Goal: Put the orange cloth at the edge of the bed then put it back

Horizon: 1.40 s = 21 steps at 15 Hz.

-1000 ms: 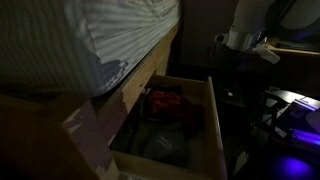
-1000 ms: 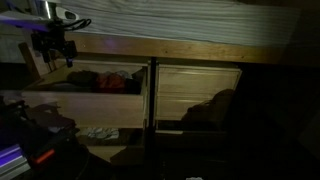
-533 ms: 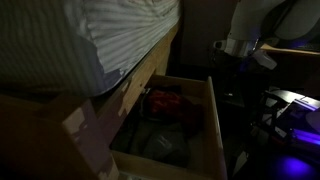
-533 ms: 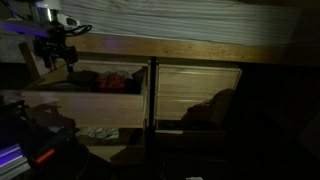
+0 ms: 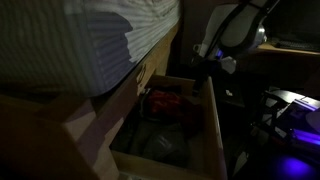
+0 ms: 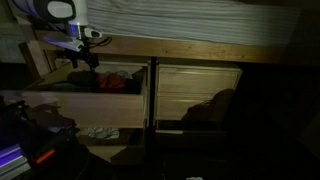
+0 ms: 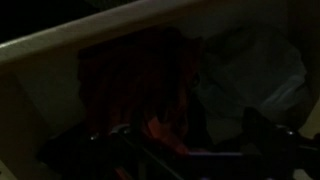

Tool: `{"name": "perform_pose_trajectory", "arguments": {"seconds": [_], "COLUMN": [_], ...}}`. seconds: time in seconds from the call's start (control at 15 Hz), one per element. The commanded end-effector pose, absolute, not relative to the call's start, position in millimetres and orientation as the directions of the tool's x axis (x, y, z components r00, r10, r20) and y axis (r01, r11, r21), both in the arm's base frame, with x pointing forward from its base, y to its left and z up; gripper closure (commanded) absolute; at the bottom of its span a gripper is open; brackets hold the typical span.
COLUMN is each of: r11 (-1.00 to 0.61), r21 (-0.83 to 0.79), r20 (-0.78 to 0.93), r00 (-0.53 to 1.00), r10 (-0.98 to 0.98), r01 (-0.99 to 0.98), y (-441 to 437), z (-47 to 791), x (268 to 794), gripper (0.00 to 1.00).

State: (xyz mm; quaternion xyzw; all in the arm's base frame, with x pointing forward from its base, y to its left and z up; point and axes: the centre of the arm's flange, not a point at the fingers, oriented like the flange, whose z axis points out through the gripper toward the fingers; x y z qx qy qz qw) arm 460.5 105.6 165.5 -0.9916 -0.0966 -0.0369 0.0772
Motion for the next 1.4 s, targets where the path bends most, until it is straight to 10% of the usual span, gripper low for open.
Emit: {"name": "perform_pose_trajectory", "arguments": {"seconds": [0.0, 1.33], "r11": [-0.964, -0.977], "r21": [-0.160, -0.025], "r20": [0.127, 0.183], "r00": [0.973, 0.962], "r10": [0.192, 0.203], "r01": [0.211, 0.211], "y": [127, 112], "z": [126, 57], "x": [526, 531], "gripper": [0.00, 0.00]}}
